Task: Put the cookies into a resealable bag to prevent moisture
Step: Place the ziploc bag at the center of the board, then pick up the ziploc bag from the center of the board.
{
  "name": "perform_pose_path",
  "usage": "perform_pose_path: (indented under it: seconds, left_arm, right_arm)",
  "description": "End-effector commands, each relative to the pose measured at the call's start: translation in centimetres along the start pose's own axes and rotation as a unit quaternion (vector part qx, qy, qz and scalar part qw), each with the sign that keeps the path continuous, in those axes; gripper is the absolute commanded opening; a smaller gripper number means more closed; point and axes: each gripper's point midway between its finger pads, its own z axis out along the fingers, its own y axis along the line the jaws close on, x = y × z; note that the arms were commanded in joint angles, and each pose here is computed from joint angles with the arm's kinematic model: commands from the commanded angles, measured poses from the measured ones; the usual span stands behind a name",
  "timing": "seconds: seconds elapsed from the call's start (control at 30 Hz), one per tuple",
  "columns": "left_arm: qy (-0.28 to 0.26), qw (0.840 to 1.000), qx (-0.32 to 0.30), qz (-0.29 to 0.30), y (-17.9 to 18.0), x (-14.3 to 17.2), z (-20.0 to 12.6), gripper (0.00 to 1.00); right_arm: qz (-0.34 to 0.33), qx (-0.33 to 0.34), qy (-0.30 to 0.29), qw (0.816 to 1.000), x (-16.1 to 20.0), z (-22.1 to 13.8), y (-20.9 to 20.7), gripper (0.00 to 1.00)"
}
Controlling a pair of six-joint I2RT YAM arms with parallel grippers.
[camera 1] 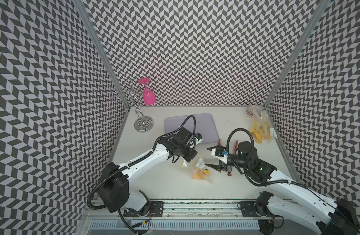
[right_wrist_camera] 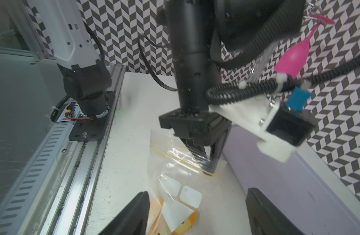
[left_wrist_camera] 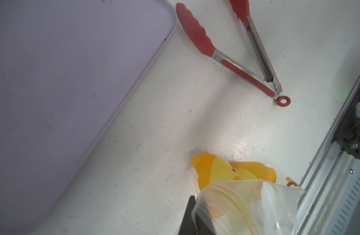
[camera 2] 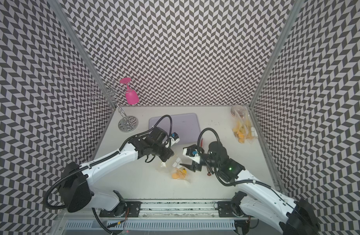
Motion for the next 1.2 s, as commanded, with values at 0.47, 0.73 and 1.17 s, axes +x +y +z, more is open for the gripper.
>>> perform_pose_path:
  seconds: [0.47, 0.73, 1.17]
  left_arm:
    - [-0.076, 0.992, 0.072, -0.068, 2.4, -1.4, -2.7, 0.0]
    - [-0.091, 0.984, 0.059, -0.139, 5.3, 0.0, -3.5, 0.0]
    - [-0.092, 0.977, 0.055, -0.184, 7.0, 1.6, -3.4, 0.0]
  right_arm:
    - [0.076, 0.125, -0.054, 0.988, -2.6, 2.0, 0.4, 0.76]
    - [0.042, 0.123, -0.037, 0.991, -1.7, 4.2, 0.4, 0.77]
    - [-0.026, 0.085, 0.012, 0.996, 0.5, 9.2, 1.0, 0.83]
